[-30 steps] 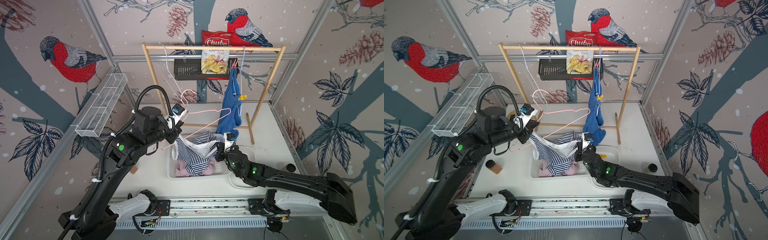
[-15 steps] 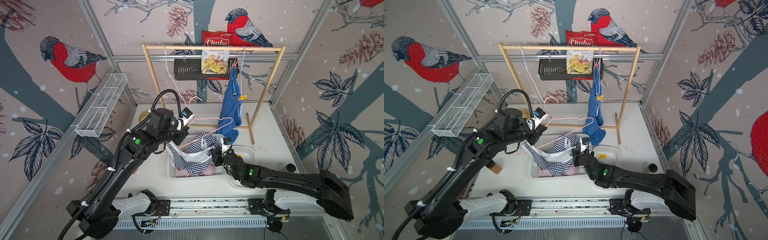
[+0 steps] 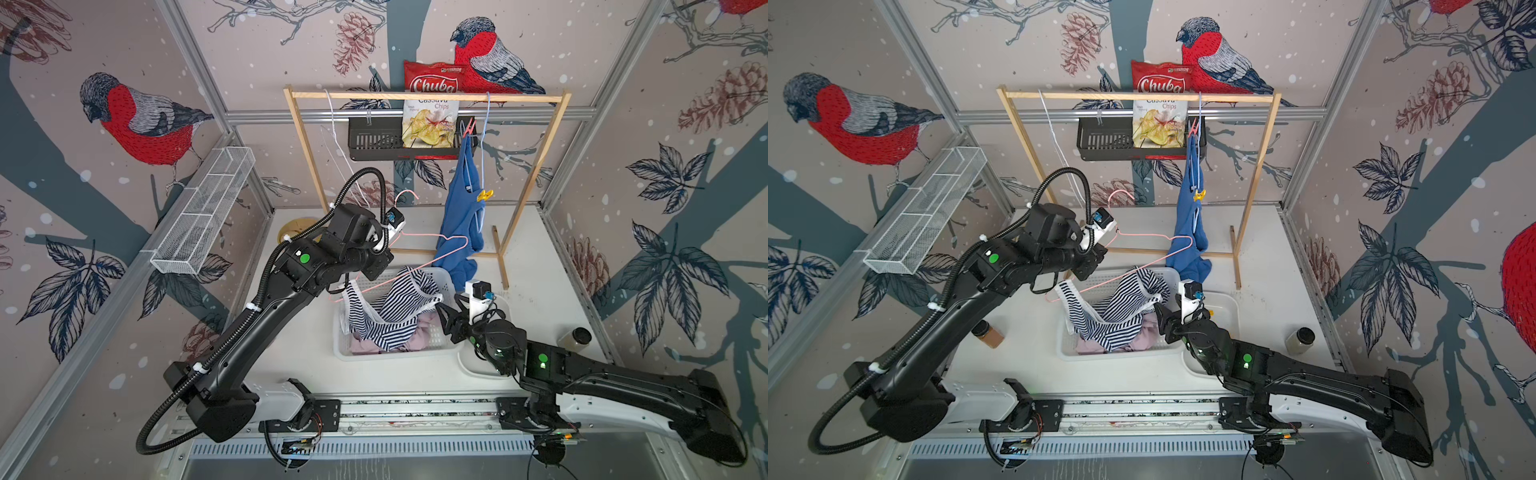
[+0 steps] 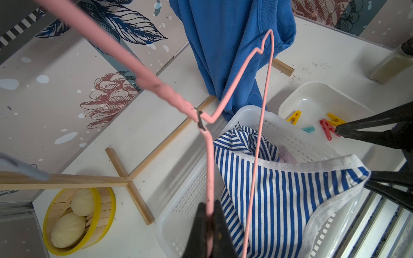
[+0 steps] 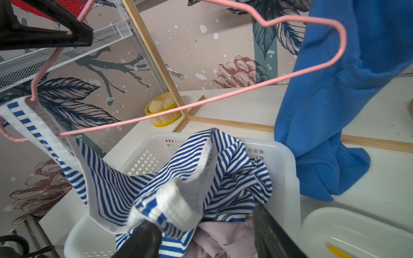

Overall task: Remove the clothespins securing tank tops to the hanger
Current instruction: Remove the tank top from the hanger.

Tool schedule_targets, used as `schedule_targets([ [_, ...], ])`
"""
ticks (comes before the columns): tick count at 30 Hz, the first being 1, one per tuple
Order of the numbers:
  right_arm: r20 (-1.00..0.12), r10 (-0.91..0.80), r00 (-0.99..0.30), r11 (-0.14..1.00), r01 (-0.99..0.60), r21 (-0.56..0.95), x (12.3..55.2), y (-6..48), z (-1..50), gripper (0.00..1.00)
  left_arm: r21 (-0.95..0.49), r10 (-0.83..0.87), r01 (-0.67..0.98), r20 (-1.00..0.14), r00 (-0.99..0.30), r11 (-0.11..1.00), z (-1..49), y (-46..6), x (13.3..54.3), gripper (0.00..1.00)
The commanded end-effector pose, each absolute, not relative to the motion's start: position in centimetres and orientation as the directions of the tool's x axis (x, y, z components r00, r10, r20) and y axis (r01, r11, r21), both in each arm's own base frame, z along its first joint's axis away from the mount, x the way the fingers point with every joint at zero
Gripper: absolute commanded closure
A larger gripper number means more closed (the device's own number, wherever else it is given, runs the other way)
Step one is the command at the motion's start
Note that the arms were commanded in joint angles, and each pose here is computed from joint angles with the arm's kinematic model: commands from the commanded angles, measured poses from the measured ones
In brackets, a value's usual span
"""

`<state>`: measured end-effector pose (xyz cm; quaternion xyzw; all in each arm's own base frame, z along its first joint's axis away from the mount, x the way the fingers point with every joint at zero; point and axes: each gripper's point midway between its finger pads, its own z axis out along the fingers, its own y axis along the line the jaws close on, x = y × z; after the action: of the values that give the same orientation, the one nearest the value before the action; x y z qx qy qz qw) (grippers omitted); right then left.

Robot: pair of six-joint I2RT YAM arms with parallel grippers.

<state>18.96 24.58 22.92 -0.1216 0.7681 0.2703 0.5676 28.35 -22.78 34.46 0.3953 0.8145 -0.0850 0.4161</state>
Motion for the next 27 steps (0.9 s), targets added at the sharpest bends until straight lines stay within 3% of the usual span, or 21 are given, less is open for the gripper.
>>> schedule_targets([
  [1,-0.948,0.140,-0.287,0.856,-0.445,0.261,19.5,23.2,23.1,0.34,0.189,0.565,0.694,-0.740,-0.364,0.695,35.0,-22.5,28.6,1.00],
  [6,-0.936,0.146,-0.320,0.853,-0.438,0.283,19.0,21.4,21.6,0.29,0.212,0.569,0.666,-0.730,-0.378,0.715,35.8,-22.4,29.6,1.00],
  [15,-0.874,0.181,-0.451,0.782,-0.473,0.406,16.1,17.9,20.1,0.29,0.264,0.566,0.613,-0.736,-0.371,0.745,37.2,-21.7,30.8,1.00],
  [20,-0.868,0.175,-0.465,0.713,-0.548,0.437,15.1,19.2,21.1,0.27,0.218,0.544,0.647,-0.758,-0.359,0.730,37.5,-22.6,30.3,1.00],
  [27,-0.929,0.070,-0.363,0.699,-0.647,0.305,15.9,25.5,22.7,0.38,0.188,0.541,0.671,-0.758,-0.365,0.717,37.2,-23.3,30.0,1.00],
])
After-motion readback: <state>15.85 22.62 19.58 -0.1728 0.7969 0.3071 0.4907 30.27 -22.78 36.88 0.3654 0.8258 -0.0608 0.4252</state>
